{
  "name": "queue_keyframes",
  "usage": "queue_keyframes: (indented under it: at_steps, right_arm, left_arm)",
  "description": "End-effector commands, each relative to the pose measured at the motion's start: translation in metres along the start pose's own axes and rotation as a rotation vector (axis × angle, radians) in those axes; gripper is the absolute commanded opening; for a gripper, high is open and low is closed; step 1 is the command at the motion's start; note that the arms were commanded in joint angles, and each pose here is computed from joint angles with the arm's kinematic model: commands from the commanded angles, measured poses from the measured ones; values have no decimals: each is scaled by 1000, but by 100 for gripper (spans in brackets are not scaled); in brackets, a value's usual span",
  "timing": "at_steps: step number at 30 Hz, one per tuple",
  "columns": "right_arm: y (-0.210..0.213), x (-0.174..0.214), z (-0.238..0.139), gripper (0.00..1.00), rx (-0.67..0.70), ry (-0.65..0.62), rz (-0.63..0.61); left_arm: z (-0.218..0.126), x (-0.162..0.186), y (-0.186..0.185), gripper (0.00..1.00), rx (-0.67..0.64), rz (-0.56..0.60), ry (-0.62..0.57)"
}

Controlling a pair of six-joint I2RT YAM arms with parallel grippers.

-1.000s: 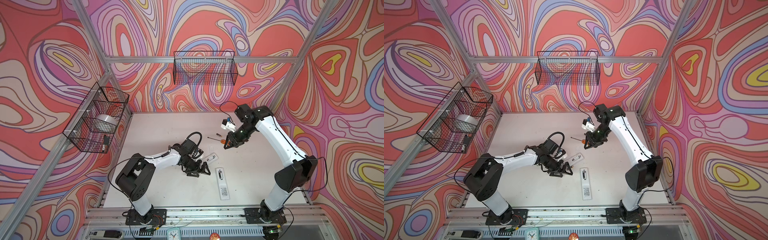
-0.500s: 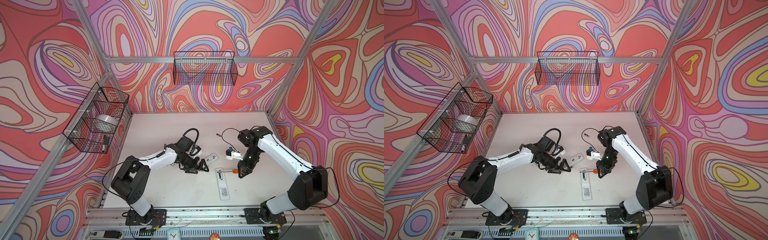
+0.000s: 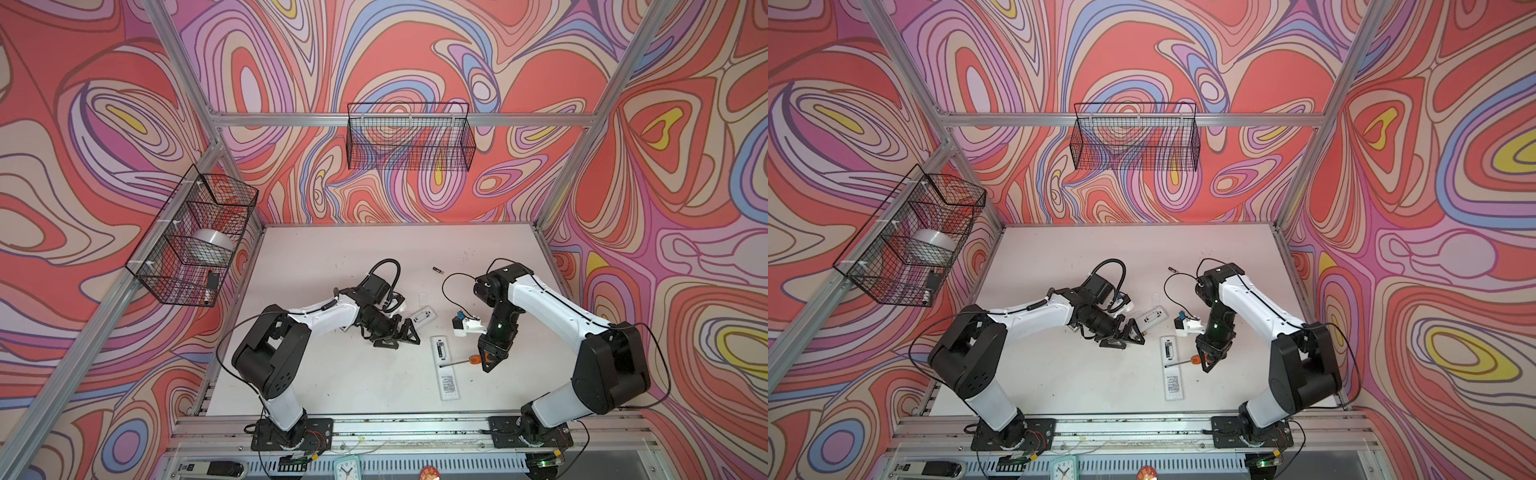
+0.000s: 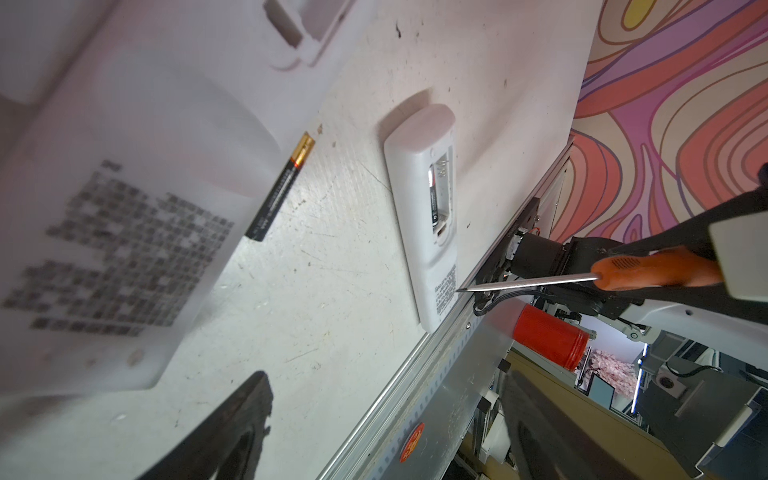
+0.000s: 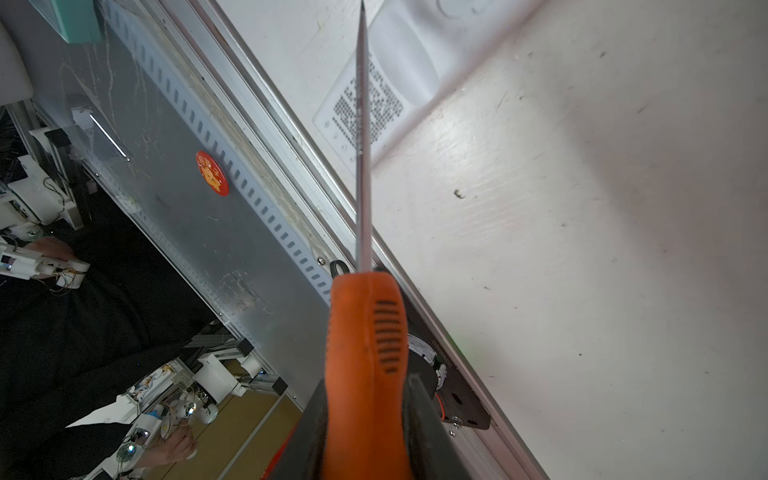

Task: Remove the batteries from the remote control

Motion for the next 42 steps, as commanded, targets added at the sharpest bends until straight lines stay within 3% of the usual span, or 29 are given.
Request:
queue_keyframes:
  at_steps: [1,16,42]
  right_arm:
    - [-8,-6,-10,0,28,-45,3]
    - [-31,-10,-17,0,42,-44,79]
    - [-37,-11,4,0,-27,-29,116]
  left_arm:
    - [4,3,1,89,12,2,17]
    - [16,9,6,87,-5,11,62]
    - [32,9,3,84,-14,20,94]
Point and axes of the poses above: each gripper's point midway between its finger pads, its own z axis out along the fingers, its own y axis along the line the jaws close on, x = y × z, the point moved 7 cm from there along -z, back along the fingers, and after that the axes turned 13 degrees about -z, right-handed, at the moved point
